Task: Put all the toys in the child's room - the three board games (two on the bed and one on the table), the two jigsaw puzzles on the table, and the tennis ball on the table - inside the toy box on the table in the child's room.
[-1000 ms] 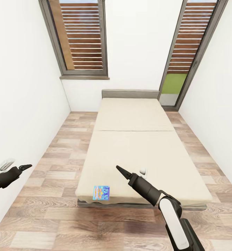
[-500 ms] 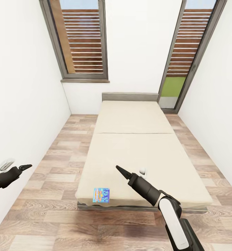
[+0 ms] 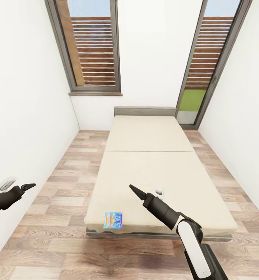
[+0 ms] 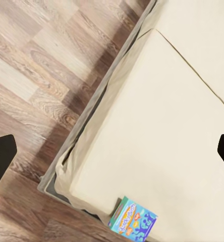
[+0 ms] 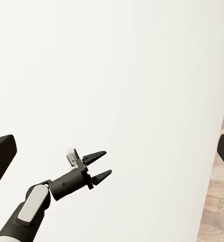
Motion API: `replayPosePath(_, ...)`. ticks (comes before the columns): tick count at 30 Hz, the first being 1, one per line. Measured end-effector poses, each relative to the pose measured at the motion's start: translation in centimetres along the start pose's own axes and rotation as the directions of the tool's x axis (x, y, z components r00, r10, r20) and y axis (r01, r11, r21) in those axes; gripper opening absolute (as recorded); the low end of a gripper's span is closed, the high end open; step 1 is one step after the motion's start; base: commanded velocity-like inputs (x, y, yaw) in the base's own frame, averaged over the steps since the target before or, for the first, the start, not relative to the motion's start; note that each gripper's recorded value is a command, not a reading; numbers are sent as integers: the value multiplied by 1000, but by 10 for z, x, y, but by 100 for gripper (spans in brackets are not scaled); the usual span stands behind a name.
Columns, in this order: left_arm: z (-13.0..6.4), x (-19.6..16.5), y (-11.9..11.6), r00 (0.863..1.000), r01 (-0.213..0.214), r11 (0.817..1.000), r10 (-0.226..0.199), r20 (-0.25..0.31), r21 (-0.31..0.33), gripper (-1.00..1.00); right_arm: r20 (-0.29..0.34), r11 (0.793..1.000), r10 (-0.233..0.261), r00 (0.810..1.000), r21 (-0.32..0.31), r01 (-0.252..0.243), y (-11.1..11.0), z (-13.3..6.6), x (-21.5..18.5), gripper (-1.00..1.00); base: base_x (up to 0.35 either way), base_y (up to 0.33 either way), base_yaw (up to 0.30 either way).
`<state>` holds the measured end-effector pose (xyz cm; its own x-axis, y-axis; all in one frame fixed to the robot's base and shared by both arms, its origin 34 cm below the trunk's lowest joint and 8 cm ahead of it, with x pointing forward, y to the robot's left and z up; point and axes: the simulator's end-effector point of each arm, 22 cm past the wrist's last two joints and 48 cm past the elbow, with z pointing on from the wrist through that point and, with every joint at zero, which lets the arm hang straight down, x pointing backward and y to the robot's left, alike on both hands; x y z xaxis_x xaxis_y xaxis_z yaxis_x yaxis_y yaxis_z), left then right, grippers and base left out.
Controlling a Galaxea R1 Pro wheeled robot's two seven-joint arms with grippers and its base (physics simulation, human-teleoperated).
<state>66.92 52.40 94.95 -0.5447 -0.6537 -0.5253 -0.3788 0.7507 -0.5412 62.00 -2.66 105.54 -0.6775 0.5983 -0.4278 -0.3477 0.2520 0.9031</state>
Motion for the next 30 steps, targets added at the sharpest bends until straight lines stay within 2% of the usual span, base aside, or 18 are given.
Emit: replayPosePath(30,-17,-15,-16,999,-6,999,5,38,33,100,2,999,-38,999,-36,38,27,1,-4,100,0,0,0)
